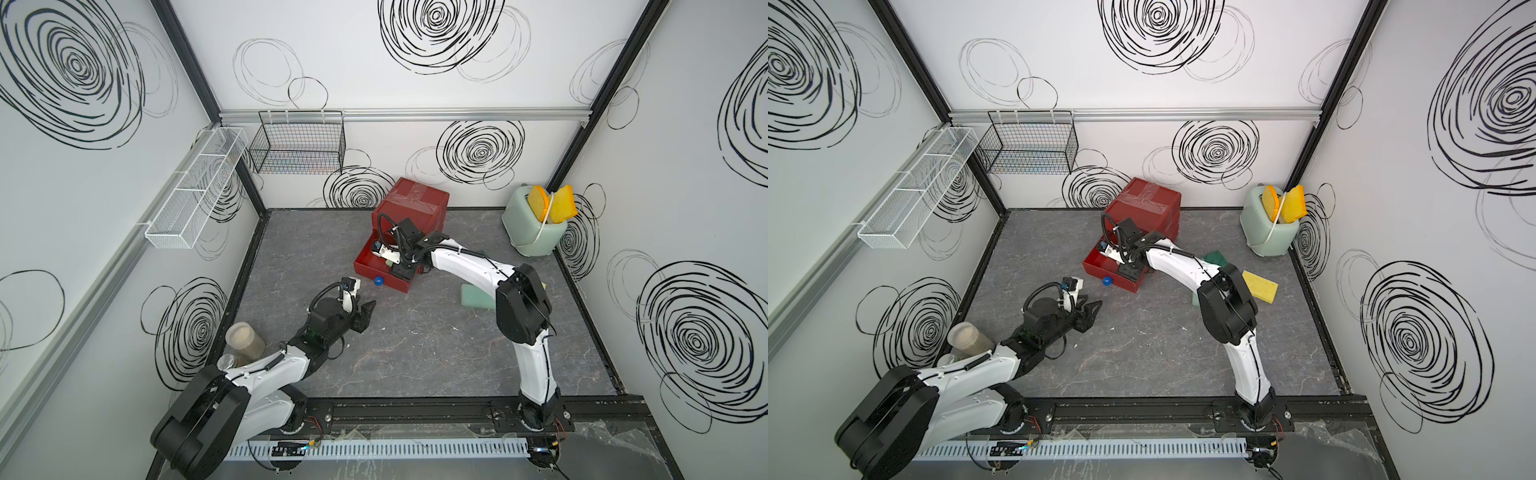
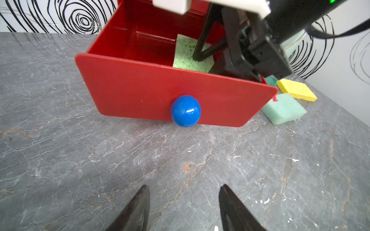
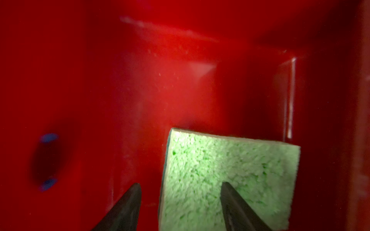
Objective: Take the sponge out of the drawer
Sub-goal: Pick up the sponge from the drawer.
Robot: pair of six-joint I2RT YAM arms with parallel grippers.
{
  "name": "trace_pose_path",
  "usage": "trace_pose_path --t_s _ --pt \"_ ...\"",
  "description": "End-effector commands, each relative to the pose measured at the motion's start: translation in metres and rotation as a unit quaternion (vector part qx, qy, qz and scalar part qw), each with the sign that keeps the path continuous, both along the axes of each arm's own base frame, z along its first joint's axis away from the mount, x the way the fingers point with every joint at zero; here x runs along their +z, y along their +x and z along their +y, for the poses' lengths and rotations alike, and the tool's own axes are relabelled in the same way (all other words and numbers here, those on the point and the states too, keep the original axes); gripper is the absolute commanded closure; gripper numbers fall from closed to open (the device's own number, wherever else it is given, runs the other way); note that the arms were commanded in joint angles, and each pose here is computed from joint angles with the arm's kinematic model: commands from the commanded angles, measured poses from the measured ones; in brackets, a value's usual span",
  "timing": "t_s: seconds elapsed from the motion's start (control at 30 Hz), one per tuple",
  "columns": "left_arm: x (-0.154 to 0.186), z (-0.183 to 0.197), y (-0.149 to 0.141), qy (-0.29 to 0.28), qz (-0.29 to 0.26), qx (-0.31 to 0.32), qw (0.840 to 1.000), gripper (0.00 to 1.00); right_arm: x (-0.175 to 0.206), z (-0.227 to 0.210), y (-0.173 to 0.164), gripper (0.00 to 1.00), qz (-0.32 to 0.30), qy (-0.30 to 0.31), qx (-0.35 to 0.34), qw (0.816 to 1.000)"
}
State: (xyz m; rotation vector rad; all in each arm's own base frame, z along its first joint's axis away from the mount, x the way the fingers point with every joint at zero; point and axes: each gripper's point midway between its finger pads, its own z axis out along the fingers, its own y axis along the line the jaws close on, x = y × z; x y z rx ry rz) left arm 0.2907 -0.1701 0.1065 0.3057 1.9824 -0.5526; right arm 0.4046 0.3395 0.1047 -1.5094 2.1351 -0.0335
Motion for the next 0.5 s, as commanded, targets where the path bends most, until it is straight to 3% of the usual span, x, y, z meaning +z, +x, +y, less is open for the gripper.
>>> trace_pose_path --t_s 0.0,0.1,0.17,0.33,0.47 --pt "0.01 0.001 0.004 -0.013 -0.021 0.004 1.0 0.41 -0.01 -0.012 0.012 0.39 -0.001 -0.017 -0.012 1.0" --pt "0.01 0.002 0.004 -0.012 -0.02 0.005 1.0 0.41 -0.012 -0.016 0.018 0.5 -0.001 -0.011 -0.018 1.0" --pt "0.01 0.002 0.004 -0.011 -0.02 0.006 1.0 0.41 -0.009 -0.016 0.021 0.69 0.0 0.005 -0.022 1.0" --pt "0.01 0.002 0.004 -0.012 -0.021 0.005 1.0 0.41 0.011 -0.015 0.024 0.92 -0.003 0.046 -0.026 0.999" --pt "0.011 0.002 0.004 -0.012 -0.021 0.005 1.0 0.41 0.038 -0.006 0.016 1.0 -0.004 0.089 -0.008 0.996"
